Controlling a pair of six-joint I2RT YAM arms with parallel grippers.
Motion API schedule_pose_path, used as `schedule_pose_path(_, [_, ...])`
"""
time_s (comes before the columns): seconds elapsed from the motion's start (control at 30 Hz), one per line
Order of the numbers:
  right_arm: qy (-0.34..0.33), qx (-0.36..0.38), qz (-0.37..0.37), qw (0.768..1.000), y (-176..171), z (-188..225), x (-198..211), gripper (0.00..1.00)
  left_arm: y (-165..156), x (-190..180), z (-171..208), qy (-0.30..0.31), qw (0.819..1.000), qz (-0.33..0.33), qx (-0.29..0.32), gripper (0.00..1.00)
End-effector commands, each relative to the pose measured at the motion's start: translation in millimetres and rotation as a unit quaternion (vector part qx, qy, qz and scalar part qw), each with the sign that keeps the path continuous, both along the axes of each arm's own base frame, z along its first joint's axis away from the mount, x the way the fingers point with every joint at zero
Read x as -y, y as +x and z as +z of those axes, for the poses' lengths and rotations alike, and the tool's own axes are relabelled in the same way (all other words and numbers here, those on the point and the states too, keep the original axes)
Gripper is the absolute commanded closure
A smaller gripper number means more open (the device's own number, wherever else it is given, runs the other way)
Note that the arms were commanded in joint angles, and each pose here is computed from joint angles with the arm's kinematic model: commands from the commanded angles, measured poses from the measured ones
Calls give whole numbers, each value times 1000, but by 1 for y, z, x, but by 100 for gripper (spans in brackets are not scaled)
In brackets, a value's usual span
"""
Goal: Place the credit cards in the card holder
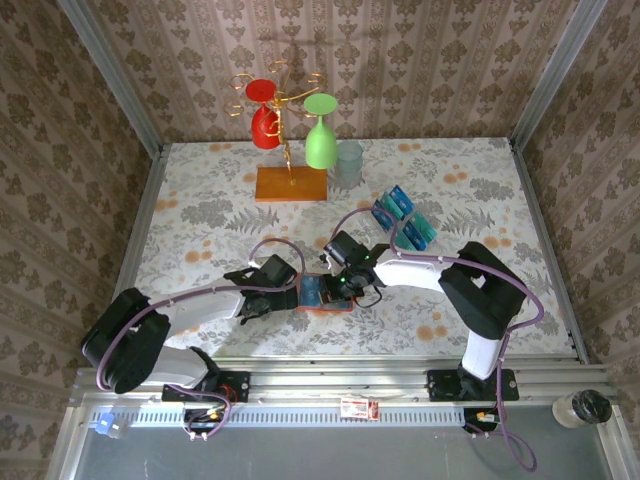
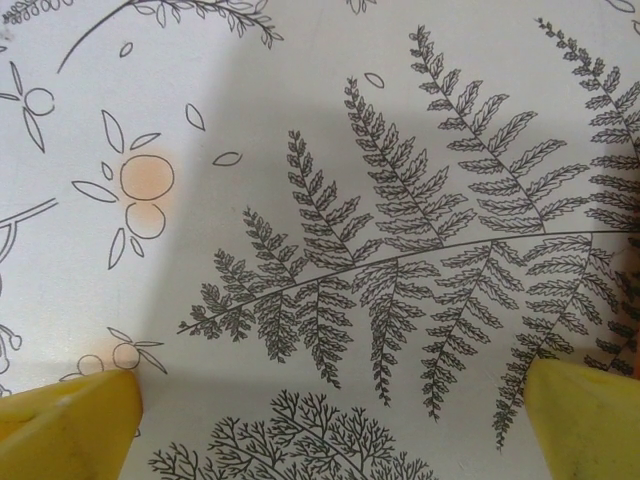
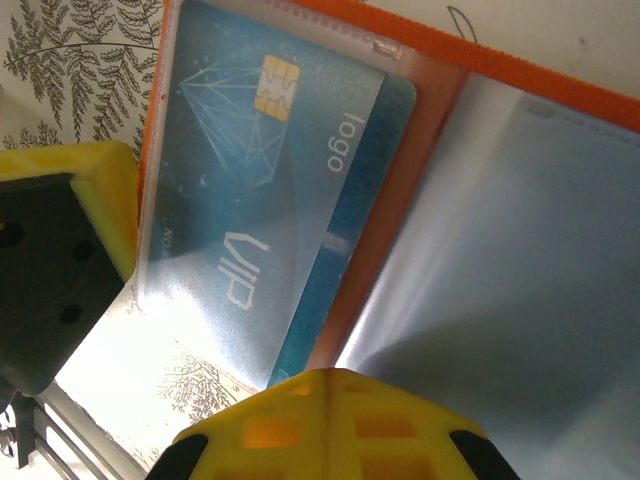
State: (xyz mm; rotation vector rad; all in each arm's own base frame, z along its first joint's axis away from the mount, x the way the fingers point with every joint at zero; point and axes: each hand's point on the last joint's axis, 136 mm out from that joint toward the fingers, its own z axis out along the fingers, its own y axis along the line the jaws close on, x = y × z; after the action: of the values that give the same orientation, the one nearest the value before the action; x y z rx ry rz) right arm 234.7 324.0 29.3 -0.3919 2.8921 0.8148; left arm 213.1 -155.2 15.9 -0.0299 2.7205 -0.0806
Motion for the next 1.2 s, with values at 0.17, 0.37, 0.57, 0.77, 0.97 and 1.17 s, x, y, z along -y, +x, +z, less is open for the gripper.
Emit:
schedule_pose_path(0.17, [-2,19,-4,1000,5,15,-2,100,-3,2,-11,-7,1000,-6,-13,0])
schedule_pose_path(0.37, [-2,17,-6,1000,6,13,-3,100,-3,2,-12,-6,1000,-6,-12,0])
schedule_pose_path(0.57, [-2,16,-7,1000,6,12,-3,100,-4,2,-13,-8,1000,-7,-13,0])
schedule_pose_path(0.77, [-1,23,-9,1000,7,19,-2,100,-5,3,-13,-9,1000,-6,-14,0])
schedule_pose_path(0.97, [2,34,-16,999,9,27,1,100,-6,3,-15,-9,1000,-6,-15,0])
schedule_pose_path(1.17, [7,25,-18,1000,8,21,-4,100,-6,3,-15,-9,1000,-7,-14,0])
